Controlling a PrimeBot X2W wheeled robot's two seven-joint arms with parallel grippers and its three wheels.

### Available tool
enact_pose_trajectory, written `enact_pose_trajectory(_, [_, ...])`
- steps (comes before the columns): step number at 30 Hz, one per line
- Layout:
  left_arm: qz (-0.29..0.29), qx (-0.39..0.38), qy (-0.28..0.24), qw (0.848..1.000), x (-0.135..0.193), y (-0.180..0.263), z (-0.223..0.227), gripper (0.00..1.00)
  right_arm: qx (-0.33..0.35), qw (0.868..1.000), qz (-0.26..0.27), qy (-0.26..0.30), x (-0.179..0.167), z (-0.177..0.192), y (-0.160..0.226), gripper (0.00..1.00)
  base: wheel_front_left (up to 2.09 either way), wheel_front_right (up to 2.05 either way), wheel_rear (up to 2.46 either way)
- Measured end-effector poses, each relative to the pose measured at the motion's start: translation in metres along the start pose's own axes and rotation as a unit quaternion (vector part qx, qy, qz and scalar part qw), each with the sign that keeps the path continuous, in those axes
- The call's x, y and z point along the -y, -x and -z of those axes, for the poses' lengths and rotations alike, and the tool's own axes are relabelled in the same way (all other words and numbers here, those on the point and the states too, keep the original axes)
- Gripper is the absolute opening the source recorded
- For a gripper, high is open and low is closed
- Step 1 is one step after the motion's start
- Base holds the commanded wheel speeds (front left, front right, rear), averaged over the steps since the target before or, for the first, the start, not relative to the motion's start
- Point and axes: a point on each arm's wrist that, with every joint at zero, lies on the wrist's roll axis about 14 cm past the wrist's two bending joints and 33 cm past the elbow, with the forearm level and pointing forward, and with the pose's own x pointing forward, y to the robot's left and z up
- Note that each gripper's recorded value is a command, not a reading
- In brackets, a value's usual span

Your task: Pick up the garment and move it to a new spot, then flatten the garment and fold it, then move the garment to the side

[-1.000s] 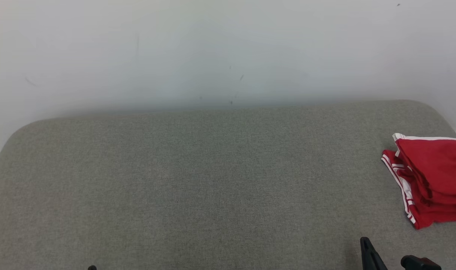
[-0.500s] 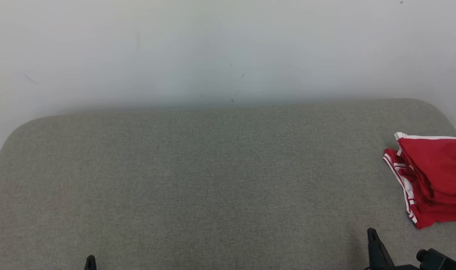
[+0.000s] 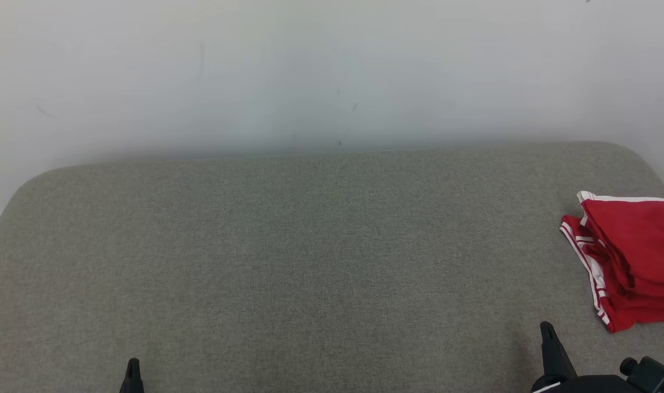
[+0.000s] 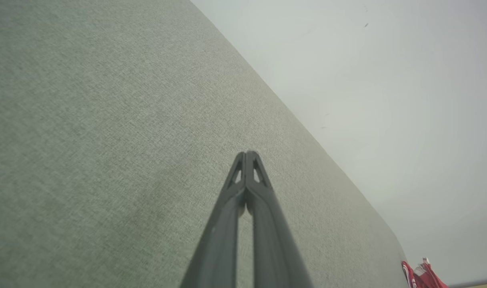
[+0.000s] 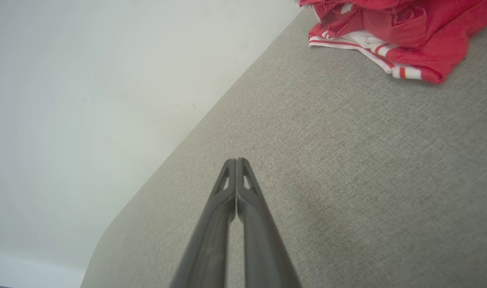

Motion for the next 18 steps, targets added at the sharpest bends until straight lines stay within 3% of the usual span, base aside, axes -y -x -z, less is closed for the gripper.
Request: enact_pose_trajectory(18, [0.011, -0.004, 0.106, 0.994, 0.0097, -0.0098, -0.0047, 0.0, 0.005, 0.994, -0.009, -0.11, -0.008, -0.0098, -0.0082, 0.0, 0.0, 0.0, 0.0])
